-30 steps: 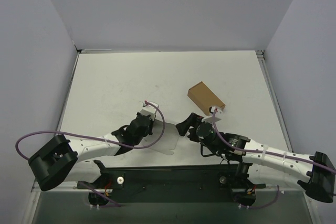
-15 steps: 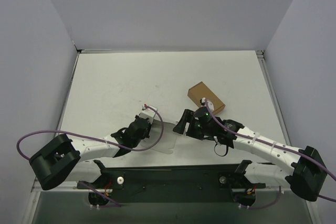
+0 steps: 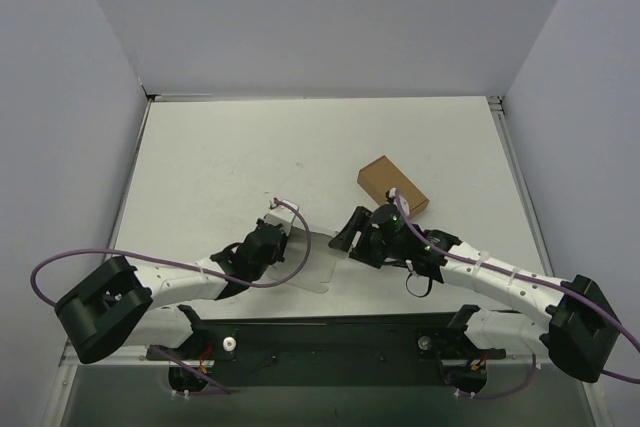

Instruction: Fold the paper box

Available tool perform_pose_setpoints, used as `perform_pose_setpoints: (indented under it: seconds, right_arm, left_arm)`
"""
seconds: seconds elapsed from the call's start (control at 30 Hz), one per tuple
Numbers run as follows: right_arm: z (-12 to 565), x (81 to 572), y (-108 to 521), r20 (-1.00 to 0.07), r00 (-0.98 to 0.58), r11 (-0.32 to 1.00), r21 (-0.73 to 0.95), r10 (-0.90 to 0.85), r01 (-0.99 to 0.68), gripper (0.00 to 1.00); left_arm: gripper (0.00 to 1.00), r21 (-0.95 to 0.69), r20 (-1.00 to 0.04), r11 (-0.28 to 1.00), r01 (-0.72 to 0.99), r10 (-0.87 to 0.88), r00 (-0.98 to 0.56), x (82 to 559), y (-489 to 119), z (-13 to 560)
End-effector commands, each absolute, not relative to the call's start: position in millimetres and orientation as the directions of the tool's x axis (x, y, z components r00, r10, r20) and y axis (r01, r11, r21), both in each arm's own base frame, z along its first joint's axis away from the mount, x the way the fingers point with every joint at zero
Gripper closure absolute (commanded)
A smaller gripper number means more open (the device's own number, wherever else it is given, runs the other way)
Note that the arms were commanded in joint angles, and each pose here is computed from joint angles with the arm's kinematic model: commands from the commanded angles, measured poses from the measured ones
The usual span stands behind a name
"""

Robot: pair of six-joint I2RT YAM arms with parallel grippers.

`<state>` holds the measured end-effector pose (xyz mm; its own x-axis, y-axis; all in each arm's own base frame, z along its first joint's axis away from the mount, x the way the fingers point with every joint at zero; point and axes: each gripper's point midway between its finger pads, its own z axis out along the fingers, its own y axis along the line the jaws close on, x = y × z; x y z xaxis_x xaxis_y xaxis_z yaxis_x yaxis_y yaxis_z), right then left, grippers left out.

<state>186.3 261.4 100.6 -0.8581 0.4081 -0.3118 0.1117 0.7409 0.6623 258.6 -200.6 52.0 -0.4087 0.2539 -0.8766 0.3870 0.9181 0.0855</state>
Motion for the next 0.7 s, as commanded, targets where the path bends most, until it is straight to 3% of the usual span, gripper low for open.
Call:
perform_pose_setpoints:
  seconds: [0.0, 0.67]
  right_arm:
    - [110.5, 204.5, 262.1, -0.346, -0.806, 0.709, 0.694, 0.481, 0.126, 0.39]
    - [121.5, 244.1, 273.8, -0.445, -0.748, 0.738, 0.669, 0.493, 0.089, 0.44]
  left_arm:
    - [0.71, 0.057, -0.905, 0.920, 0.387, 0.211, -0.369, 264.6, -205.1, 68.7]
    - [0.71, 0.047, -0.906, 0.921, 0.386, 0.202, -0.373, 264.2, -203.8, 68.4]
